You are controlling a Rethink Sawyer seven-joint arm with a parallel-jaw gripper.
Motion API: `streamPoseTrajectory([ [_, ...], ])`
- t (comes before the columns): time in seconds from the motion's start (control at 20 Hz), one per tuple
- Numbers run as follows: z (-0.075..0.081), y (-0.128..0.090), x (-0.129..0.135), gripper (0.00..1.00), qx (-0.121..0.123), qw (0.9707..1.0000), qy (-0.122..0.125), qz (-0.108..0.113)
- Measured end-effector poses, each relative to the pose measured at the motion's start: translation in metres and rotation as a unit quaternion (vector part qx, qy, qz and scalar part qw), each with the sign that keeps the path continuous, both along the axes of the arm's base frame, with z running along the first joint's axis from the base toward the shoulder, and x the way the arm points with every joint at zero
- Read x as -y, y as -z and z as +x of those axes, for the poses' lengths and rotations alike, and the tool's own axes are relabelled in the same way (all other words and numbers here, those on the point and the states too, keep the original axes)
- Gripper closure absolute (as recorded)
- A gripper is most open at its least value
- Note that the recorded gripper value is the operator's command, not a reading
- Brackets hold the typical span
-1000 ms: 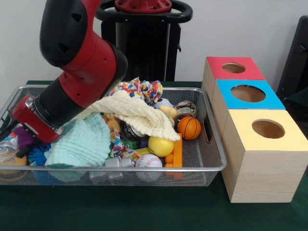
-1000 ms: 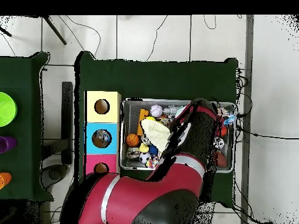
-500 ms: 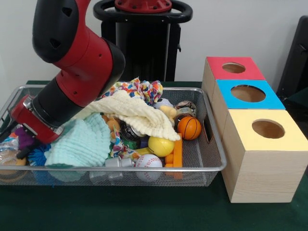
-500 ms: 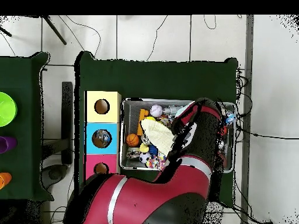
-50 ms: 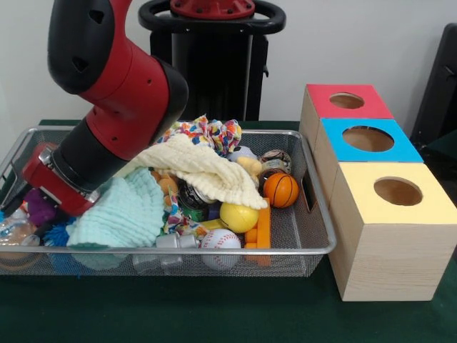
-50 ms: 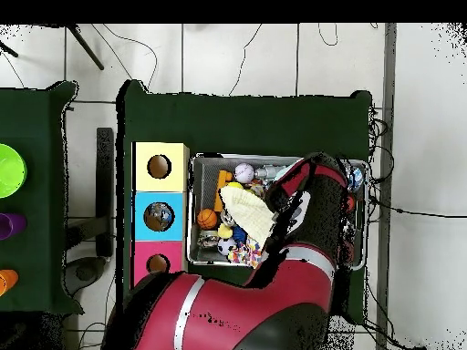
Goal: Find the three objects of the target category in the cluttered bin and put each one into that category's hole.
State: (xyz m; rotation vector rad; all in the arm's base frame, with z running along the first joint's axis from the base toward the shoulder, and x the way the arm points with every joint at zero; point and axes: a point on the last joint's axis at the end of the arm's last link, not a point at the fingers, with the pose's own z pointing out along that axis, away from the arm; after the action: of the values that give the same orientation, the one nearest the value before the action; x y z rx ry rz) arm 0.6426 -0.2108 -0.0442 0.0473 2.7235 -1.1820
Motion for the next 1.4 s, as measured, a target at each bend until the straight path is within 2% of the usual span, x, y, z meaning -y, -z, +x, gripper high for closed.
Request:
streamPoseTrajectory([
  [0.85,-0.001,-0.0014,0.005,0.0,-0.001,1.0,0.003,0.005],
  [0.9,-0.0011,-0.0012,0.0047,1.0,-0.002,1.0,0.004,0.005],
  [1.4,-0.0008,-0.0007,0.0007,1.0,-0.003,1.0,0.0,0.004],
])
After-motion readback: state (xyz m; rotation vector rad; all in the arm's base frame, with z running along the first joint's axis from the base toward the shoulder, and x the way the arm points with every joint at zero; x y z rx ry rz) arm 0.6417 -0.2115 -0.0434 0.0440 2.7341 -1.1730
